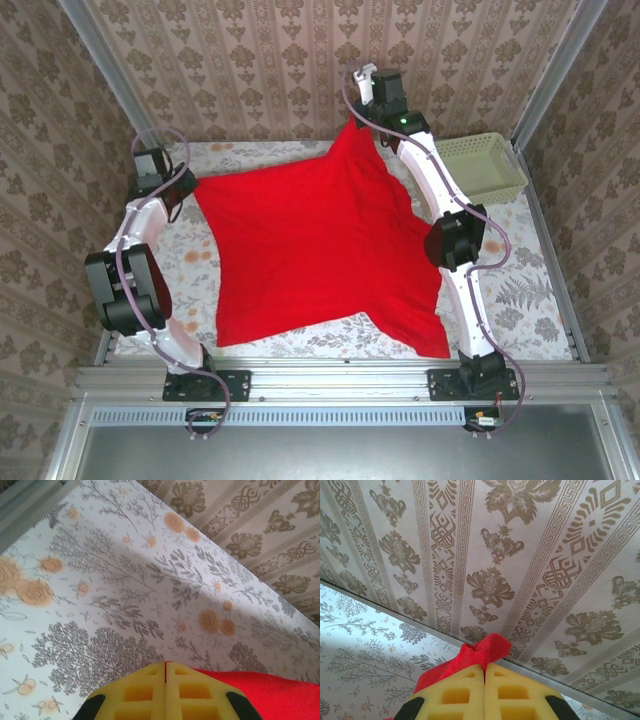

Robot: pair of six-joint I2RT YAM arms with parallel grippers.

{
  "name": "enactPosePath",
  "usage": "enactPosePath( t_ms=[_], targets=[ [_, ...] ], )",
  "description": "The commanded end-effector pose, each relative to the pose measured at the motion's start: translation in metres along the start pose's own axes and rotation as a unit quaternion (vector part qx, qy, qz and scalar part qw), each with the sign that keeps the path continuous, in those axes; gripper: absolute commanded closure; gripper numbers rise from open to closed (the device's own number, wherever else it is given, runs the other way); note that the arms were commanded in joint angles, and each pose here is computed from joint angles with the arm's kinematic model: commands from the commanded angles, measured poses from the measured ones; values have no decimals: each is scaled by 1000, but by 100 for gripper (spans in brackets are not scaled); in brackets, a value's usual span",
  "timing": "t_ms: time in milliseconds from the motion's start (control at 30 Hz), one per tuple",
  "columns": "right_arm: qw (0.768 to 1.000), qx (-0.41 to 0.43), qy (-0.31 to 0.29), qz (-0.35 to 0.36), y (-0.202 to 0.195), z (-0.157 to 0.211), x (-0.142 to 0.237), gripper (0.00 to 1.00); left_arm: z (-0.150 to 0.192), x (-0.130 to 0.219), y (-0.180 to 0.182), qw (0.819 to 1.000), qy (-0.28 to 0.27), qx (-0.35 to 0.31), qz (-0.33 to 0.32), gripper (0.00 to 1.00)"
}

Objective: Fold the inside-out t-shirt

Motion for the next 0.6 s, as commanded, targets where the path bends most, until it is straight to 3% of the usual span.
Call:
enactPosePath(
  t_ms=[0, 333, 567],
  targets=[
    [999, -13, -37, 5, 0, -20, 10, 100, -19, 4, 7, 999, -13, -14, -36, 100],
    [998, -27, -61, -2, 19, -23, -1, 100, -17, -6, 11, 999, 17, -8, -39, 100],
    [998, -57, 19, -4, 24, -6, 9, 100, -1, 9, 14, 999, 25, 30, -13, 100]
  ],
)
Point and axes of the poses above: each hand's point on the last joint's axis, 136 mm out from that joint toward the fingers, its own x axis back along the fingers, its own y axis along the line the jaws close on, z = x × y, the point moved 10 cm from there along x, back along the fingers, and after that the axes turned 6 degrees about x, right-handed, at the moved point
